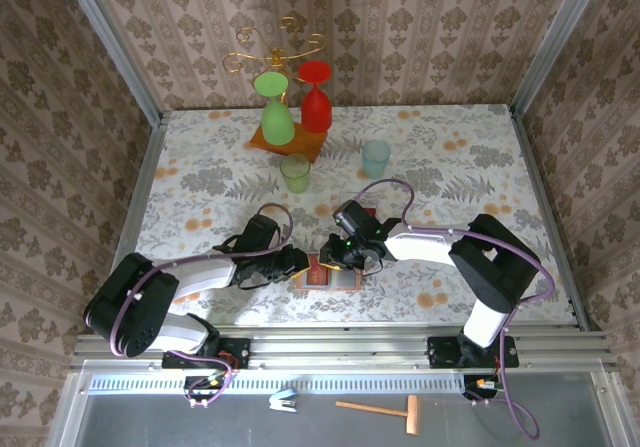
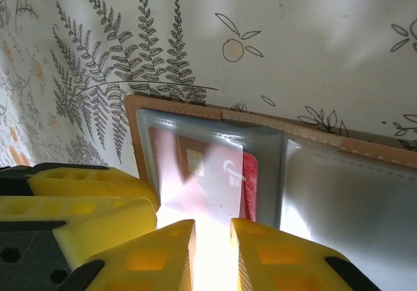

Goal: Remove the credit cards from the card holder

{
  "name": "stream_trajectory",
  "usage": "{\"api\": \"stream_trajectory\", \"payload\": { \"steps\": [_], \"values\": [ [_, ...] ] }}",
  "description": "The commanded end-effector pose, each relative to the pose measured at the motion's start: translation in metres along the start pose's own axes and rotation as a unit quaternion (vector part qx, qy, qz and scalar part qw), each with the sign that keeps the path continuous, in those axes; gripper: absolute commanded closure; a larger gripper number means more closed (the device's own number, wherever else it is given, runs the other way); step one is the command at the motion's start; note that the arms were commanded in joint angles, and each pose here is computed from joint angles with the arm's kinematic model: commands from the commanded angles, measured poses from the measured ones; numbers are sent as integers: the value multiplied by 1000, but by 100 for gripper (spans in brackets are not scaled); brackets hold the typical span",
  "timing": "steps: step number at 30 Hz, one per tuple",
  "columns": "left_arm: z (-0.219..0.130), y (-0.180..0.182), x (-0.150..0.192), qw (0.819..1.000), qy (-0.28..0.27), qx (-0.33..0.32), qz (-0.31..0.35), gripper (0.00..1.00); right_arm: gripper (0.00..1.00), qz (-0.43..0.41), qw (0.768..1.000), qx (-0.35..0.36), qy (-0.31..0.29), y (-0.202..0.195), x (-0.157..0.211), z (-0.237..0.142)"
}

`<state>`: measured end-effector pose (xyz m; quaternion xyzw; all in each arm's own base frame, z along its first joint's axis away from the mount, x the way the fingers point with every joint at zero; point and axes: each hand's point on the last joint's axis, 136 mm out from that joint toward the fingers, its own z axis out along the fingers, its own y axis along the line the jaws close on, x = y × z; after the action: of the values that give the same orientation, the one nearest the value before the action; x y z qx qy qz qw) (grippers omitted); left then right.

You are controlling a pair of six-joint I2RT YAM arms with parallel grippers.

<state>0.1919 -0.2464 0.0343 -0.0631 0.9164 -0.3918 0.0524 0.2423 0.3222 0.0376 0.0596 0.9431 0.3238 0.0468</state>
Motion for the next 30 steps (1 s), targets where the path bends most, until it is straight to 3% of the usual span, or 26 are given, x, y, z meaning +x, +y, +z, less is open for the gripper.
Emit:
{"api": "stream_trajectory", "payload": {
  "steps": [1,30],
  "values": [
    [0,9,5,1000,7,-6,1,78,79,9,1000,10,11,-8,7,7],
    [-2,12,8,1000,12,-9,3,77,74,-20,998,65,-2,-22,1,-7]
  ]
}}
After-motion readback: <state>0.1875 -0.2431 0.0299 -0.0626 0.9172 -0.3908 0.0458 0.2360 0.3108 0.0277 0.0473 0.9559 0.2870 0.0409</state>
